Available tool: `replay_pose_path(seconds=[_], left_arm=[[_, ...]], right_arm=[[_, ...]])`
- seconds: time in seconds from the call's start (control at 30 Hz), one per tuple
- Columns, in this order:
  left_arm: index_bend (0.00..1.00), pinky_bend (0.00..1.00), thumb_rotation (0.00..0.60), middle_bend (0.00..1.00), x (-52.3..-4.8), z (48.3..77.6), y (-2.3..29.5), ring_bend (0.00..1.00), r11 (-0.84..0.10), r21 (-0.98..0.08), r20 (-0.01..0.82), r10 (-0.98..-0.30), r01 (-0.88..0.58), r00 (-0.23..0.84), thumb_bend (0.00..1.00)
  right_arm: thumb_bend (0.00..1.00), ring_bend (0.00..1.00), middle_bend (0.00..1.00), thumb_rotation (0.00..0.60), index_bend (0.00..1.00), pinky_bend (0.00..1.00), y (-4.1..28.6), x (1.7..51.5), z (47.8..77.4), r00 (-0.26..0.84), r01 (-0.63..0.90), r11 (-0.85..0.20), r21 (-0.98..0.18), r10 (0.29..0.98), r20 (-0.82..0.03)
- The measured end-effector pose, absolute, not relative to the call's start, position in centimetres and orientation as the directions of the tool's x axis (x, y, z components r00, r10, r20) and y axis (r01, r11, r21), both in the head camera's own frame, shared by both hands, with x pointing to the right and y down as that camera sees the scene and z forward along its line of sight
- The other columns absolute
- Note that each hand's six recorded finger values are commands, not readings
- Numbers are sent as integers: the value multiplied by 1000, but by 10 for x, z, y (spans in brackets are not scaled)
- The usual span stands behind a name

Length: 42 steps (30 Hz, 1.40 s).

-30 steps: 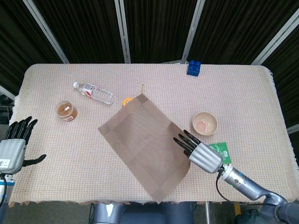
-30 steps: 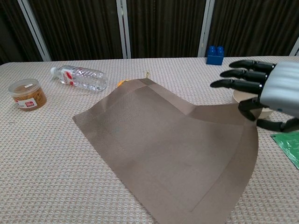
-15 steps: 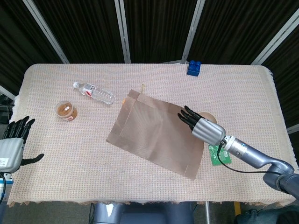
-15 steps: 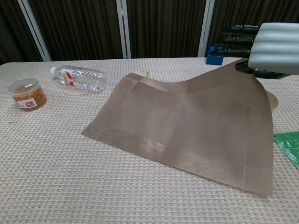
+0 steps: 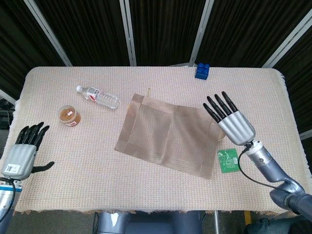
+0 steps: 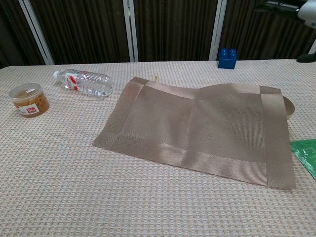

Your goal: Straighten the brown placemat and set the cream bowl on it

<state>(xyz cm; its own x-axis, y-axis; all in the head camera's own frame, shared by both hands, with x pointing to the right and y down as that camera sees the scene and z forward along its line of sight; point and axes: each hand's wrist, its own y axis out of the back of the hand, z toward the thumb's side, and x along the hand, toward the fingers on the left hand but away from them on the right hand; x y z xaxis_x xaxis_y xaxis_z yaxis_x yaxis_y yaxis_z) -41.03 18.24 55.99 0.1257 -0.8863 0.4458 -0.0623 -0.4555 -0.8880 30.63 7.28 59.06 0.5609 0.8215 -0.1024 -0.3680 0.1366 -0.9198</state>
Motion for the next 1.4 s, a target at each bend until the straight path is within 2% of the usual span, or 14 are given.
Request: replay_pose_path(seconds=[0.13,0.27,0.37,0.47,0.67,0.8,1.0,1.17,1.4], left_arm=[[111,0,600,0,-388,567,180,0,-438,-896,410,-879,-74,243,30],[205,0,600,0,-361,584,176,0,-431,-900,373,-838,-62,399,74],[273,0,600,0,-335,604,173,0,-448,-893,375,-782,-32,498,94],[314,0,600,0,-312,621,171,0,-458,-889,379,-744,-6,550,102],[345,0,600,0,-275,659,169,0,-479,-878,403,-709,25,579,102],[364,0,600,0,-264,684,167,0,-505,-862,441,-701,47,560,109],[388,0,600,0,-259,713,162,0,-537,-842,481,-709,47,516,207],[393,0,600,0,-252,727,155,0,-561,-828,489,-718,4,495,208],[398,0,600,0,-248,739,147,0,-560,-828,498,-723,16,478,210]], right_arm=[[0,0,0,600,0,0,92,333,572,407,-199,-10,-980,909,-91],[0,0,0,600,0,0,126,375,555,194,-16,-130,-991,972,-131],[0,0,0,600,0,0,150,398,547,82,54,-182,-982,981,-177],[0,0,0,600,0,0,167,406,543,30,108,-221,-969,975,-219],[0,0,0,600,0,0,196,409,537,-34,182,-271,-945,959,-282],[0,0,0,600,0,0,206,410,535,-47,195,-274,-942,957,-288],[0,0,0,600,0,0,208,411,538,-40,196,-288,-937,953,-301],[0,0,0,600,0,0,205,413,538,-45,198,-289,-937,952,-303],[0,0,0,600,0,0,204,413,538,-49,204,-288,-935,951,-304]])
